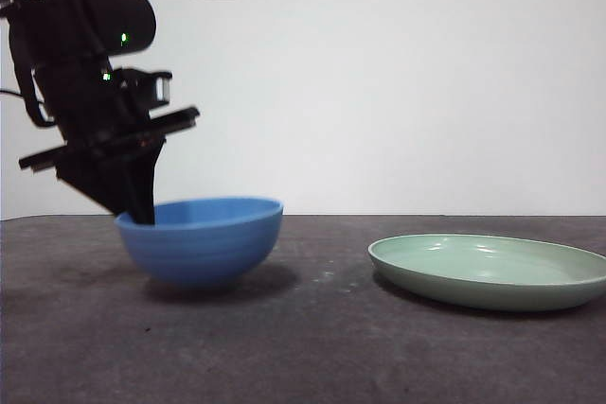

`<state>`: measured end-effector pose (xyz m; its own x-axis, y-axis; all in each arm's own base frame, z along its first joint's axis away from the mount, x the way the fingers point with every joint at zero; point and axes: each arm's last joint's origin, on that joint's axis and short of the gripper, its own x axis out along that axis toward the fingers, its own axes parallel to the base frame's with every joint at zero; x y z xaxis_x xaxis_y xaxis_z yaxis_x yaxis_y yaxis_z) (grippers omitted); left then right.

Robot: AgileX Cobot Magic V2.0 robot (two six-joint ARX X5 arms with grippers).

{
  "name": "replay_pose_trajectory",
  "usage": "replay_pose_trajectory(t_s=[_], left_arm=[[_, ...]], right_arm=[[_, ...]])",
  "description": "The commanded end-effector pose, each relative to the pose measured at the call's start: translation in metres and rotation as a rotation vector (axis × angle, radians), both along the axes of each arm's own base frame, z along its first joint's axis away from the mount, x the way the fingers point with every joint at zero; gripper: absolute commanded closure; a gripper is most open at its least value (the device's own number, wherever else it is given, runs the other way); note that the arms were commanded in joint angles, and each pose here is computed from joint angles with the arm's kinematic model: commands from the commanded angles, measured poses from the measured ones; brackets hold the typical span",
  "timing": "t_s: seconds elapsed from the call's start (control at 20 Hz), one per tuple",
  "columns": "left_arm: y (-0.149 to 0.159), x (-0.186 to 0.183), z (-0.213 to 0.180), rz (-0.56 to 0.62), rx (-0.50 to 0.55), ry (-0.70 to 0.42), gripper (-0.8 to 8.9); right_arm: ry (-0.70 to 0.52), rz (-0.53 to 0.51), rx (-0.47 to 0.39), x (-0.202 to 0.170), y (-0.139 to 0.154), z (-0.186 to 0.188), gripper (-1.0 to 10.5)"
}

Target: Pick up the blue bowl, put it on the green plate, put it on desk

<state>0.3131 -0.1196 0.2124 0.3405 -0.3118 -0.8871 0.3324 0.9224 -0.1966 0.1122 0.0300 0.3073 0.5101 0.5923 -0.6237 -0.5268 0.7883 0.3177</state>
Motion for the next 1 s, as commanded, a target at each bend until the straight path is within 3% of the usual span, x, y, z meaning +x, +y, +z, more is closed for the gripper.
replay_pose_trajectory(t_s=[0.05,0.25,0.45,1.0], left_arm=[[-0.009,0.0,0.037,0.003,-0.056,-0.106,8.04],[-0.037,-0.009,0.081,-0.064,-0.127,-0.206,8.04],[-0.076,-0.013,0.097,-0.143,-0.189,-0.263,8.03],[-0.184,0.028,0.05,-0.272,-0.151,-0.171,8.03]], right_arm=[[-0.021,0.004,0.006,0.001,0.001,0.006,5.3],[-0.02,0.004,0.007,0.001,0.001,0.006,5.3],[-0.008,-0.006,0.014,0.0,0.001,0.006,5.3],[0.022,-0.012,0.016,-0.005,0.0,0.005,5.3]])
